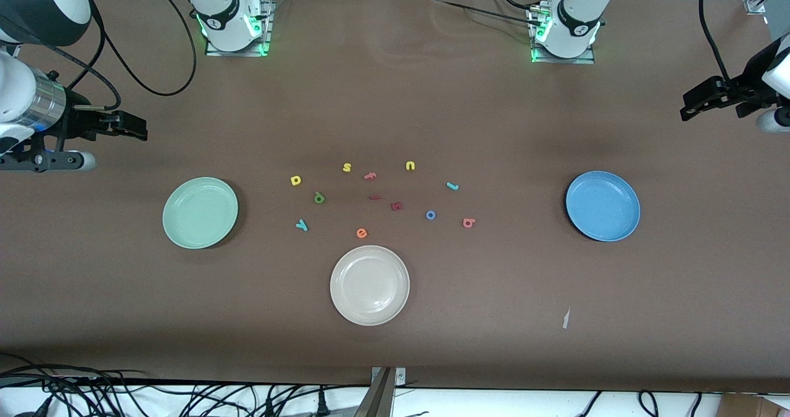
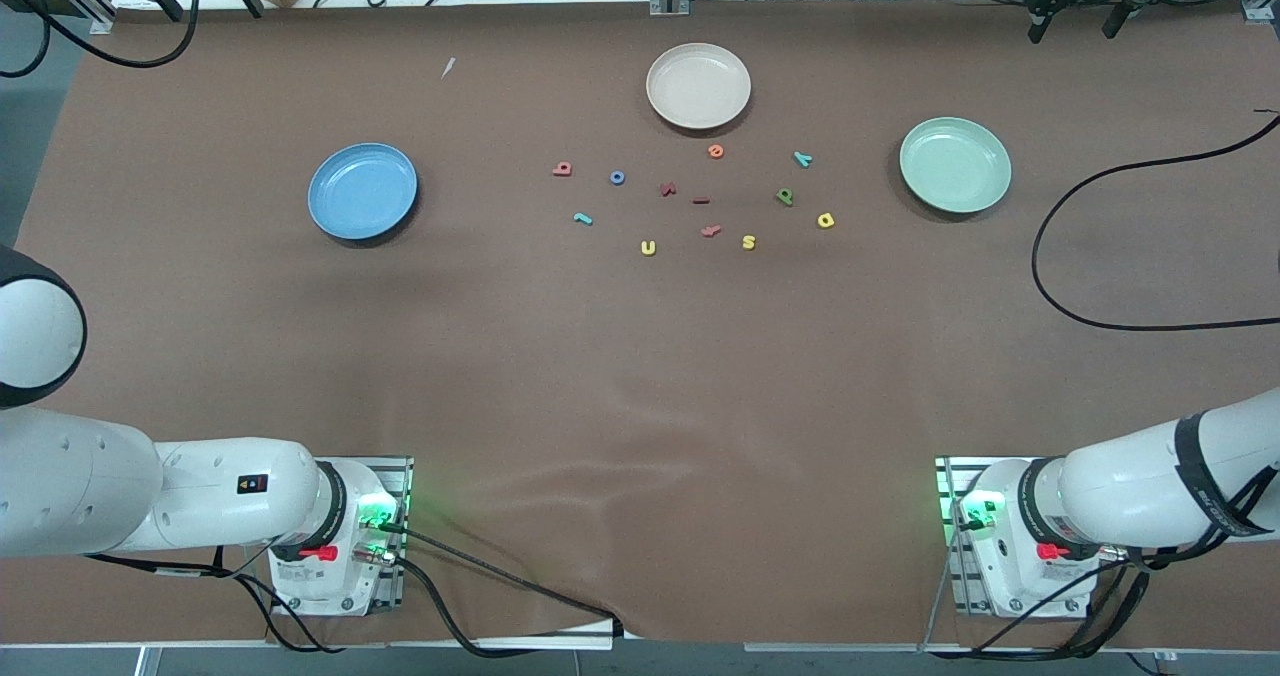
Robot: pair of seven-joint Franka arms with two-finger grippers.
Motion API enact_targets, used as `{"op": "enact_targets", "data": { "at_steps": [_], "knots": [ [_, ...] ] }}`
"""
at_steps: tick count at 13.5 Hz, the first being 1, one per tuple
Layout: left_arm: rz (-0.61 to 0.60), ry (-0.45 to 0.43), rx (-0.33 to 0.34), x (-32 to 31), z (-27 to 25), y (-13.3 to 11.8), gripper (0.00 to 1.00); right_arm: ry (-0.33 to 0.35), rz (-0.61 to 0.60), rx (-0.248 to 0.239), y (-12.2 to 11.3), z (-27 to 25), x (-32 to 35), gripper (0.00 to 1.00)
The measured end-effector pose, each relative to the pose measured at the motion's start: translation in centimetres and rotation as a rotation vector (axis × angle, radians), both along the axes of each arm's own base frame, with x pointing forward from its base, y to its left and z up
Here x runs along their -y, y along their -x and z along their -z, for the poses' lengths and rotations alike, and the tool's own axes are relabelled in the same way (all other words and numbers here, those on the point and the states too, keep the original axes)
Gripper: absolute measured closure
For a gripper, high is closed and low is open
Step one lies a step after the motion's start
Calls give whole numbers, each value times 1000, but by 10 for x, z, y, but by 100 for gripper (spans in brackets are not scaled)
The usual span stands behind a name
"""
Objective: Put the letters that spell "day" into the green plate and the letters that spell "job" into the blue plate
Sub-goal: 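Reach the right gripper toward the yellow letter a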
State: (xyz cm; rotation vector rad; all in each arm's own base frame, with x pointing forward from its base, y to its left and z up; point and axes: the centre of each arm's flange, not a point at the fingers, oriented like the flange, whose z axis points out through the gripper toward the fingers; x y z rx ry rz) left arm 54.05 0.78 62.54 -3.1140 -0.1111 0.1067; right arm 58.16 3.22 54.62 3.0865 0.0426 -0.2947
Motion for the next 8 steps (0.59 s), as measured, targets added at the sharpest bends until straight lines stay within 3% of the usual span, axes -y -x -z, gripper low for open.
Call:
{"op": "enact_targets", "data": {
  "at_steps": [8],
  "knots": [
    [-6,0,-3,-3,1,-1,0,-17,-70,-15,-3,15,-43,0]
  ]
}}
